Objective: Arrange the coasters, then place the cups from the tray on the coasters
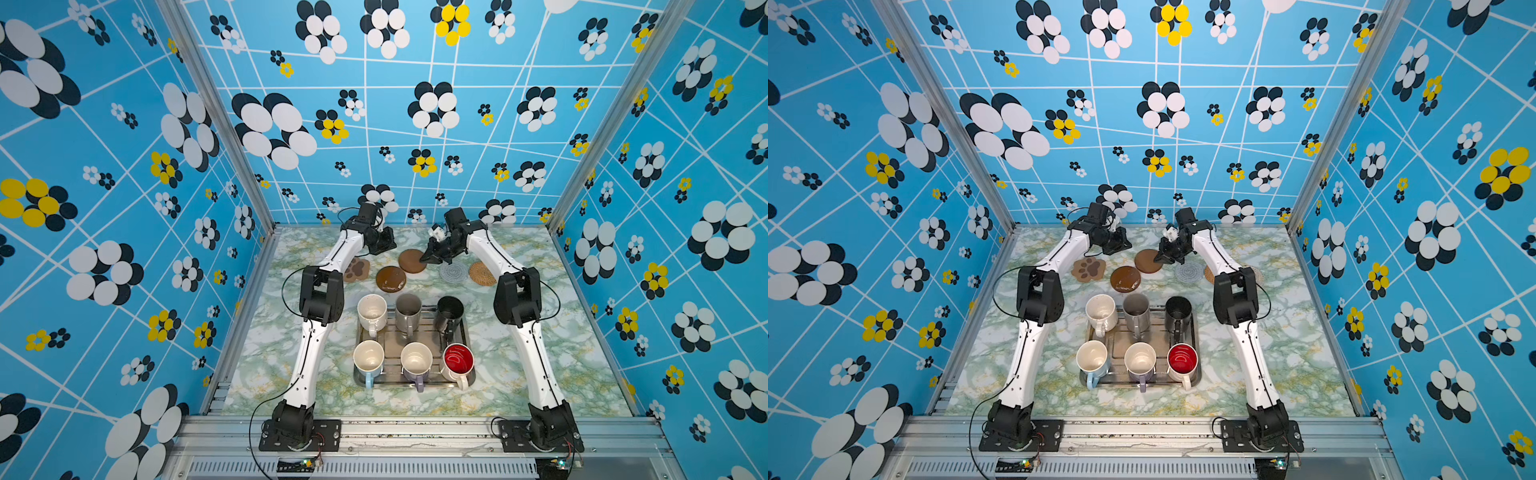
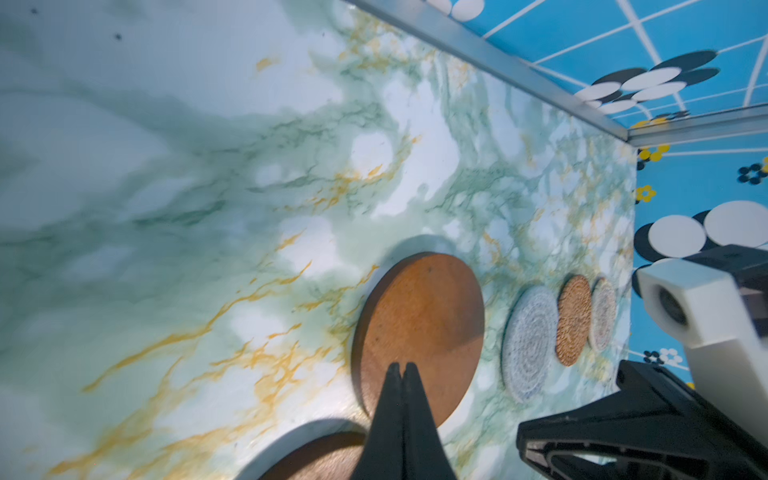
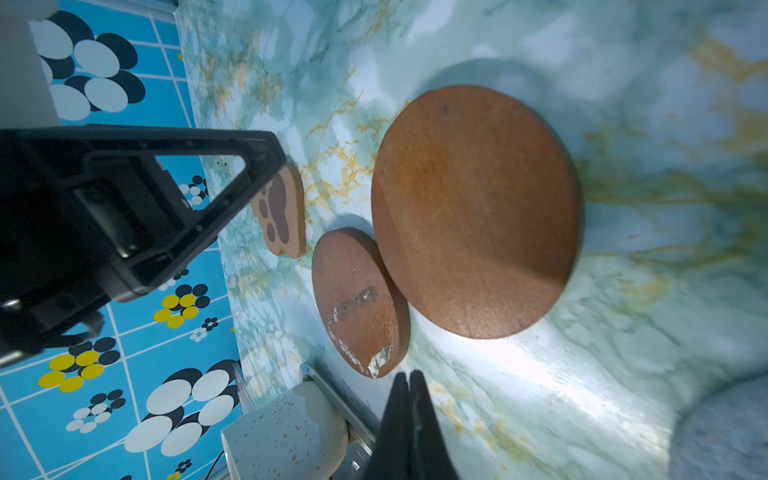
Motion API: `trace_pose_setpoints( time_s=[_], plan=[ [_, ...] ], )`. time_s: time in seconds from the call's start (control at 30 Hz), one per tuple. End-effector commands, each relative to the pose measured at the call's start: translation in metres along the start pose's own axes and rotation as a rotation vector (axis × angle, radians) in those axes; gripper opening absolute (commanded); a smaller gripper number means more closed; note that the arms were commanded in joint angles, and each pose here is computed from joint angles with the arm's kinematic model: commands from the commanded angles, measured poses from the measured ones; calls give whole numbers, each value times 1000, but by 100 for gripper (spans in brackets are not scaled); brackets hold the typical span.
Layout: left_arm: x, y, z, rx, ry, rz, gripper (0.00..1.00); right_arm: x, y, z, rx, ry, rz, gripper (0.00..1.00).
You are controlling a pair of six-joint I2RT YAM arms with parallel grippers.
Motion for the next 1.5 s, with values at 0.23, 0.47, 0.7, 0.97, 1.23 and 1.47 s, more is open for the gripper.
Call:
trace_pose_setpoints(
  time_s=[0.23, 0.47, 0.7, 0.97, 1.23, 1.47],
  plan=[
    [-28, 8, -26, 56, -152, 27, 0, 8, -11, -39, -83, -112, -72, 0],
    [-39, 20, -25, 84, -167, -3, 0, -2, -11, -56, -125, -151, -160, 0],
    [-54, 28, -21, 124, -158, 32, 0, -12, -19, -65, -168, -179, -171, 0],
    [-60, 31, -15, 131, -135, 34, 0, -21, -31, -73, -212, -204, -163, 0],
    [-73, 33, -2, 147, -72, 91, 0, -25, -44, -84, -258, -224, -173, 0],
    [-78, 32, 11, 124, -23, 100, 0, -31, -52, -82, -280, -216, -160, 0]
  ],
)
Point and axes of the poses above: each gripper's point midway between its finger pads, its own x axis back along the fingers, its own y axis along the line the jaws close on, z = x × y, the point moved 3 cm from there along x, back along the fingers, and after that the axes turned 5 degrees about -x, right-handed, at the moved point
